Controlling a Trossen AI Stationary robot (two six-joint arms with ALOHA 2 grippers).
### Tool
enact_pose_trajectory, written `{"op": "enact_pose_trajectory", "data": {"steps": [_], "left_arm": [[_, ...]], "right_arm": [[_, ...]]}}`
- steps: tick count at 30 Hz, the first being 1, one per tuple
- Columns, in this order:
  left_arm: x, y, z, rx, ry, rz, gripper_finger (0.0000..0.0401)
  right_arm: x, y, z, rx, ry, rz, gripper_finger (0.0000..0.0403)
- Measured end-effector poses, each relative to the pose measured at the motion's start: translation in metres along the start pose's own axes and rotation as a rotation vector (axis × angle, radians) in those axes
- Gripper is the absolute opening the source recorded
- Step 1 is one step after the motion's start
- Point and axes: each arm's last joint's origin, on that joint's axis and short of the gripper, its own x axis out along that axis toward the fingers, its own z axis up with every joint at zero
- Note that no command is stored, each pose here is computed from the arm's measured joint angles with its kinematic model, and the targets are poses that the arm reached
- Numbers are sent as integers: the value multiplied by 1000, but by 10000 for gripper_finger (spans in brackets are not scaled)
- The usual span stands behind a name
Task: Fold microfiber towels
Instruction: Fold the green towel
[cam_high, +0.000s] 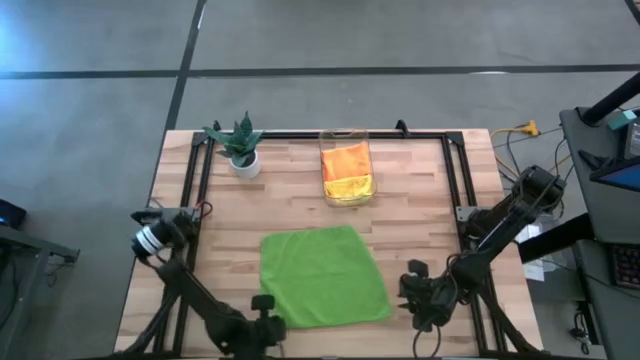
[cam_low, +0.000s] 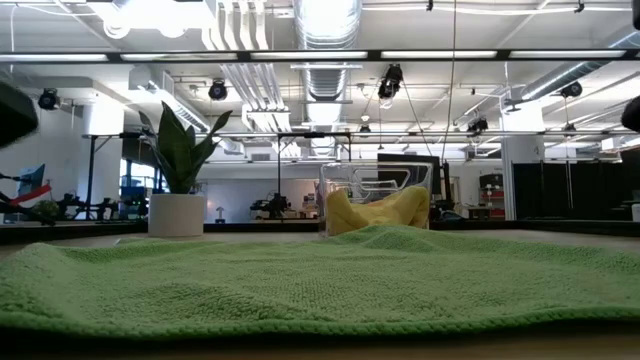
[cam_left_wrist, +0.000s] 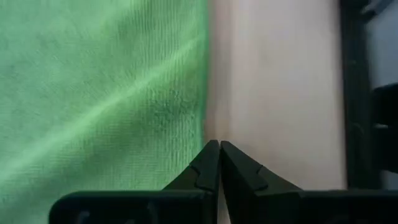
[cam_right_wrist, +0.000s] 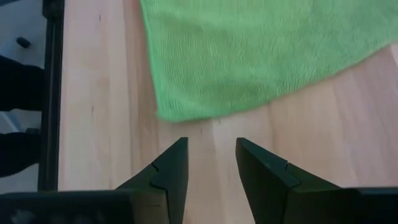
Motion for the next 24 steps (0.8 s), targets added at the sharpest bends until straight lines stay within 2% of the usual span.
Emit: {"op": "enact_pose_trajectory", "data": {"steps": [2, 6, 12, 15, 18, 20, 24], "left_arm": [[9, -4, 10, -45, 56, -34, 0], [8, -7, 19, -1, 86, -50, 19], [3, -6, 26, 3, 15, -34, 96], [3, -6, 27, 103, -28, -8, 146], [3, -10, 31, 238, -75, -31, 190], [2, -12, 32, 277, -81, -44, 209], [-11, -10, 30, 224, 59, -84, 217]], "right_arm": [[0, 0, -5, -4, 8, 1, 130], [-2, 4, -13, -8, 22, 15, 126], [-2, 3, -20, -30, 26, 10, 123], [0, -1, -23, -36, 16, -13, 125], [2, -4, -24, -39, -22, -52, 125], [3, -7, -25, -37, -44, -71, 125], [4, -9, -26, -38, -47, -78, 123]]}}
